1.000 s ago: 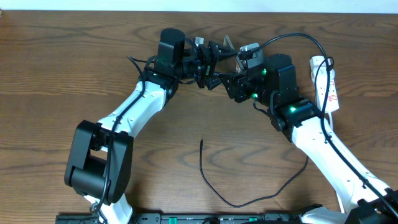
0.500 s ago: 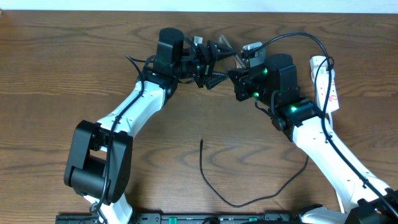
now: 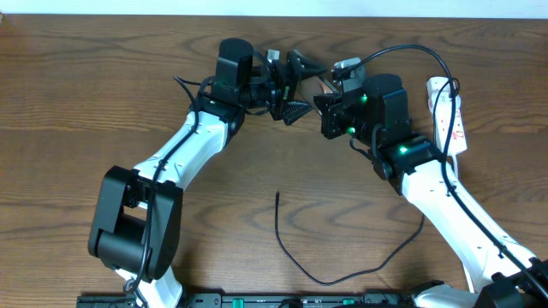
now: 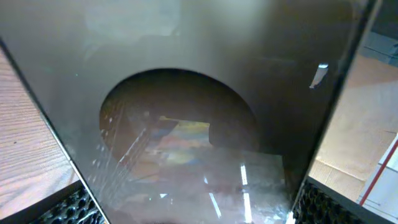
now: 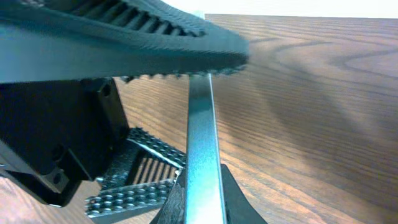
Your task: Plug charger to phone and switch on socket
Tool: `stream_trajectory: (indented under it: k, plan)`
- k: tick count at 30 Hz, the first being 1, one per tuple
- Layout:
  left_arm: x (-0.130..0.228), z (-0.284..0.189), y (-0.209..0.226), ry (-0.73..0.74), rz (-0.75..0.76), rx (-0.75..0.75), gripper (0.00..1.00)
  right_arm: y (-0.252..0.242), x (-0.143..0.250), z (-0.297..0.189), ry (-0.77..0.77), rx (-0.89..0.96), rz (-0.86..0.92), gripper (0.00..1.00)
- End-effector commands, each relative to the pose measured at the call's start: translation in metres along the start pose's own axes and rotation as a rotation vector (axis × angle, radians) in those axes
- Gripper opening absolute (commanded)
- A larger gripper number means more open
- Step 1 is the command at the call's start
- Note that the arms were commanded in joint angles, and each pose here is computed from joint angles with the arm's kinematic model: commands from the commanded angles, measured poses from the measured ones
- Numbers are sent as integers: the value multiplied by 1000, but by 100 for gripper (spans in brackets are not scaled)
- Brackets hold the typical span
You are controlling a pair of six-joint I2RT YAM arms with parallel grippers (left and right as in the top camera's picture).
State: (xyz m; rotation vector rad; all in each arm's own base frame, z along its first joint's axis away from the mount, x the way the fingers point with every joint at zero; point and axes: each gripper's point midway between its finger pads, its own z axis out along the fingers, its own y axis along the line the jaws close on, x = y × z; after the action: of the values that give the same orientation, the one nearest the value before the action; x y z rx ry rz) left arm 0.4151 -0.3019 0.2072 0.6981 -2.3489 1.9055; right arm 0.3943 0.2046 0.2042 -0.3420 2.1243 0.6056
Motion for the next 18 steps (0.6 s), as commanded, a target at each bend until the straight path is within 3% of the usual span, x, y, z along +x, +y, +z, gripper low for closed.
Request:
stream_trajectory:
  k: [1, 10, 18]
  plan:
    - [13, -6, -26, 25, 73, 41, 93, 10, -10, -2, -22, -38, 19, 1]
    - [17, -18, -39, 86, 132, 89, 93, -23, -20, -5, -76, 103, 183, 1]
    - [7, -36, -43, 96, 142, 111, 93, -44, -28, -10, -139, 149, 483, 1]
